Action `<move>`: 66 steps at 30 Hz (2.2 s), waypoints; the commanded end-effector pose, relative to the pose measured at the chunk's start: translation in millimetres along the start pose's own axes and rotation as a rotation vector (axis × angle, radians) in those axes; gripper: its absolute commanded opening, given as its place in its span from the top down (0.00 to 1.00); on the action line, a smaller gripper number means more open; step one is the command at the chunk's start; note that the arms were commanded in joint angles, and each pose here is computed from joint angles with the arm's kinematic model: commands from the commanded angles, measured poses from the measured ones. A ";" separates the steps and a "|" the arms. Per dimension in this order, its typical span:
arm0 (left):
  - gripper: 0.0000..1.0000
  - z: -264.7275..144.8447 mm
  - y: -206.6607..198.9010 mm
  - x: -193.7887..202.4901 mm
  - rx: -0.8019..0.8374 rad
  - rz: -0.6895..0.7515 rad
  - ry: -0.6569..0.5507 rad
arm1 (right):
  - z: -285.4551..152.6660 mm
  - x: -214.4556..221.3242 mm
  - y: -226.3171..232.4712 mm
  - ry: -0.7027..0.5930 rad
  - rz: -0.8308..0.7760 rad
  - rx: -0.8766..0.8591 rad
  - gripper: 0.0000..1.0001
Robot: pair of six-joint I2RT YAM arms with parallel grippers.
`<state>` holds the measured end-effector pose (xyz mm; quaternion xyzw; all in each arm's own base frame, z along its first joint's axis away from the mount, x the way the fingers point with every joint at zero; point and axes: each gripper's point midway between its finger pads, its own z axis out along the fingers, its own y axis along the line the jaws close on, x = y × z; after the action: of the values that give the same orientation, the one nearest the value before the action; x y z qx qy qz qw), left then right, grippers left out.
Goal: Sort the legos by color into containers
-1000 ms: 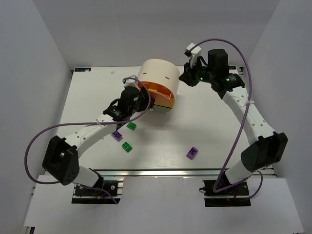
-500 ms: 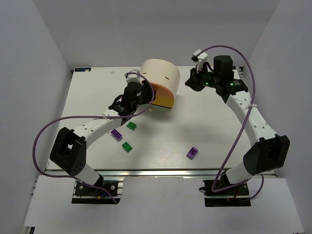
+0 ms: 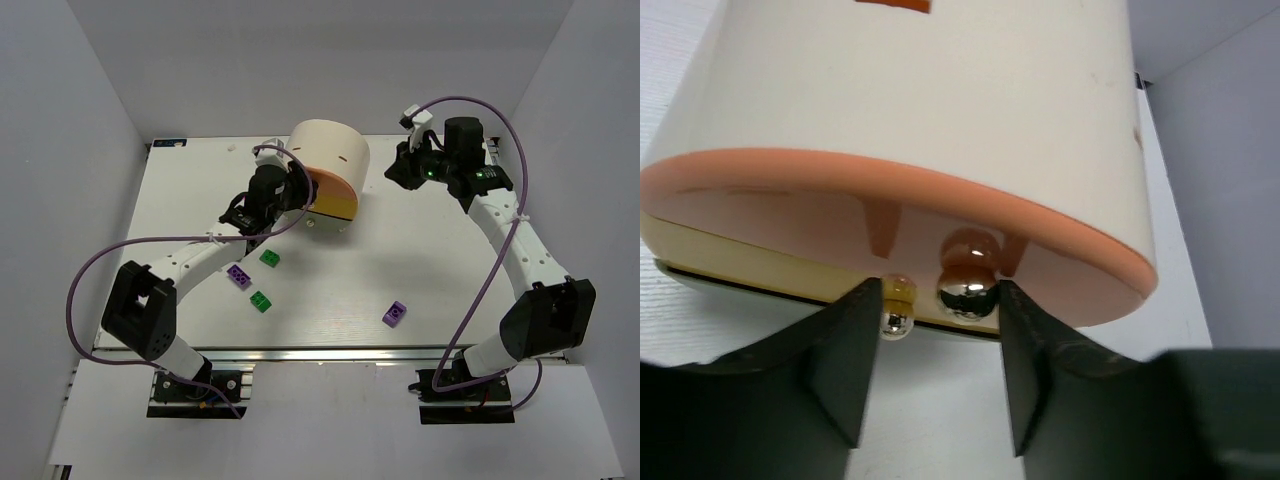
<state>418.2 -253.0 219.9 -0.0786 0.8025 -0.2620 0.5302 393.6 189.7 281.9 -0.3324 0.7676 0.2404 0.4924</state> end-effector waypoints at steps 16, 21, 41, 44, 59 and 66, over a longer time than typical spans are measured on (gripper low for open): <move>0.16 -5.2 0.9 17.5 0.047 0.012 0.090 | -8.5 -6.1 -5.1 -0.043 -0.017 -0.004 0.81; 0.16 11.2 0.6 9.3 0.028 0.011 0.076 | -9.9 -4.1 -6.4 -0.038 -0.015 0.000 0.81; 0.16 -14.5 -3.4 6.3 0.116 0.015 0.040 | -12.3 4.8 -8.3 -0.031 -0.012 0.002 0.81; 0.17 -12.2 -1.9 13.6 0.120 0.014 0.060 | -12.3 3.0 -7.4 -0.033 -0.018 0.000 0.81; 0.25 33.1 5.2 30.6 0.089 0.016 0.102 | -16.1 3.3 -9.9 -0.036 -0.016 0.015 0.82; 0.31 46.9 8.7 27.4 0.057 0.016 0.082 | -17.0 4.4 -12.3 -0.037 -0.015 0.021 0.81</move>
<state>432.2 -272.9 145.6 -0.0377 0.8420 -0.2777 0.4610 393.4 171.5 263.3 -0.3238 0.7775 0.2414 0.4821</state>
